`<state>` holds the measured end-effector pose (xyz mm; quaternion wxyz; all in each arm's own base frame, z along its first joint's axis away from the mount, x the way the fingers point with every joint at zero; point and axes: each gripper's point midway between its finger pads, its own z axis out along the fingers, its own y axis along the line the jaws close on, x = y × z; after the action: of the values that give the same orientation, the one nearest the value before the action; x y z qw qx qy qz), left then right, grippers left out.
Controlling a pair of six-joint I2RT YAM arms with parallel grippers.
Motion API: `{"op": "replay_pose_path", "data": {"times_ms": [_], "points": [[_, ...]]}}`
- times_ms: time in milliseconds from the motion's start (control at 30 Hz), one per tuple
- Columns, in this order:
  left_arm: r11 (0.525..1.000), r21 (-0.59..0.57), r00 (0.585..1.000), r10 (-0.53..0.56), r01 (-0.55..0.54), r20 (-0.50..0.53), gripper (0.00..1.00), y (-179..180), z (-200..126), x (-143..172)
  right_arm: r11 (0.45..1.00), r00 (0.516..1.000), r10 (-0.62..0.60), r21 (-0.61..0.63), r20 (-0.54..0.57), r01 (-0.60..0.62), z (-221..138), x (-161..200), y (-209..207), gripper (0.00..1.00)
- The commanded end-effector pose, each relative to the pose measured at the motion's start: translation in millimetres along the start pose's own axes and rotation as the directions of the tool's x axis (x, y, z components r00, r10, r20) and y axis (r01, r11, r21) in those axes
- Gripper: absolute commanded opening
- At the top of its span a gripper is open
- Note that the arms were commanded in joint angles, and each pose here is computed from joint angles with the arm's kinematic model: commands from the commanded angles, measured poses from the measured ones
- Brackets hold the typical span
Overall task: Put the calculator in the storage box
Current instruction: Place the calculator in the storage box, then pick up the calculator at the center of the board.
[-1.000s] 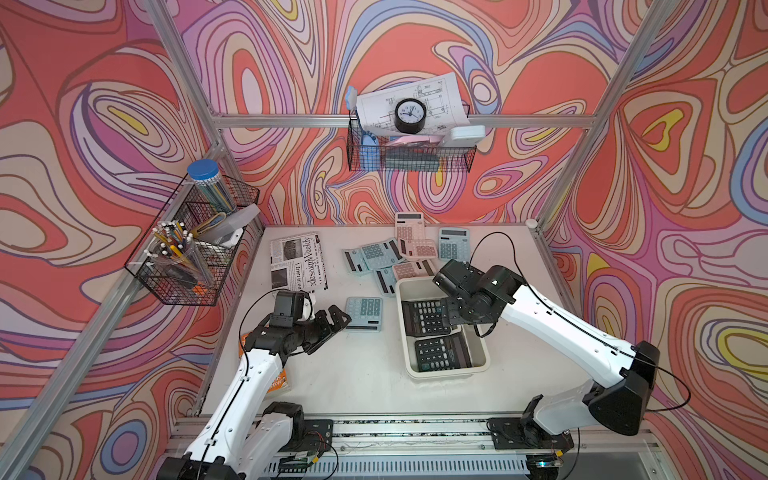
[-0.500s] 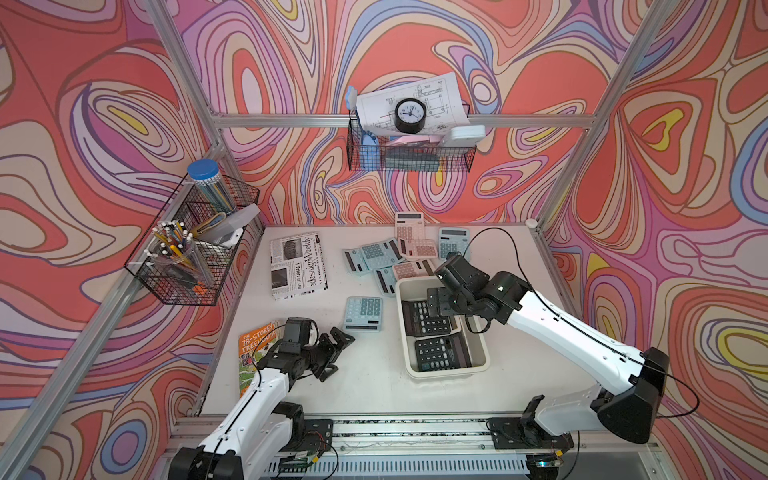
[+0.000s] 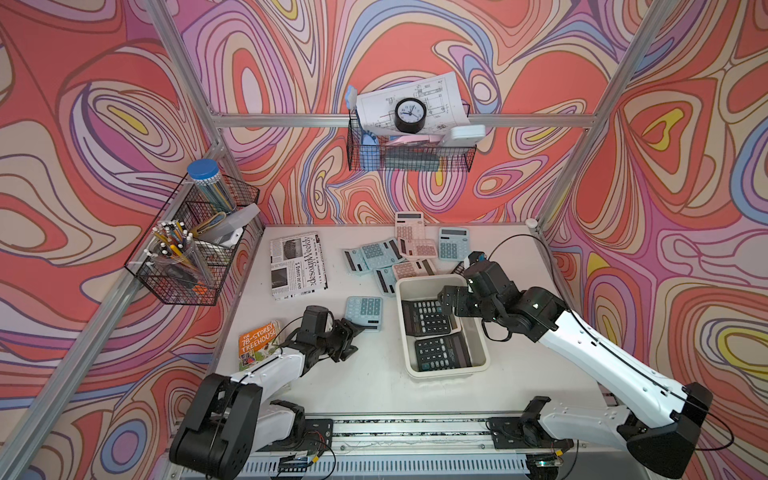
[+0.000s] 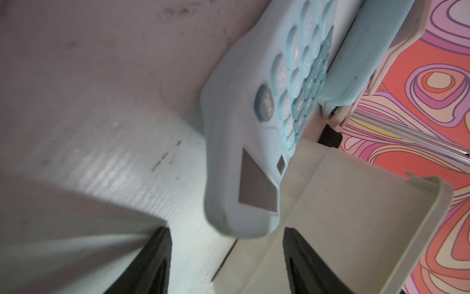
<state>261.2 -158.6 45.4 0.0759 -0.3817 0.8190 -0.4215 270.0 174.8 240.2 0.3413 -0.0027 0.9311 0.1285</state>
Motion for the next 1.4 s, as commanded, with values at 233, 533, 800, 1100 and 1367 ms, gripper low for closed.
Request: {"op": "replay_pose_path", "data": {"times_ms": [233, 533, 800, 1100, 1367], "points": [[0.998, 0.0, 0.998, -0.061, 0.061, 0.032, 0.17, -1, 25, -14, 0.998, 0.999, 0.052, -0.035, -0.001, -0.052, -4, 7, -18, 0.98], [0.999, -0.024, 0.997, -0.024, 0.026, 0.07, 0.0, -1, 12, -13, 0.997, 0.998, 0.053, -0.057, -0.019, -0.054, -6, 11, -19, 0.98], [0.99, -0.077, 0.983, 0.129, -0.12, 0.133, 0.0, -14, -24, -10, 0.994, 0.998, 0.055, -0.096, -0.042, -0.058, -6, 10, -10, 0.98], [0.941, -0.105, 0.928, 0.334, -0.32, 0.163, 0.0, -44, -75, 3, 0.986, 1.0, 0.013, -0.165, -0.026, -0.017, -9, 6, 3, 0.98], [0.861, -0.073, 0.858, 0.507, -0.503, 0.082, 0.0, -75, -107, 30, 0.982, 0.999, -0.028, -0.185, -0.029, 0.022, -12, 4, 7, 0.98]]}}
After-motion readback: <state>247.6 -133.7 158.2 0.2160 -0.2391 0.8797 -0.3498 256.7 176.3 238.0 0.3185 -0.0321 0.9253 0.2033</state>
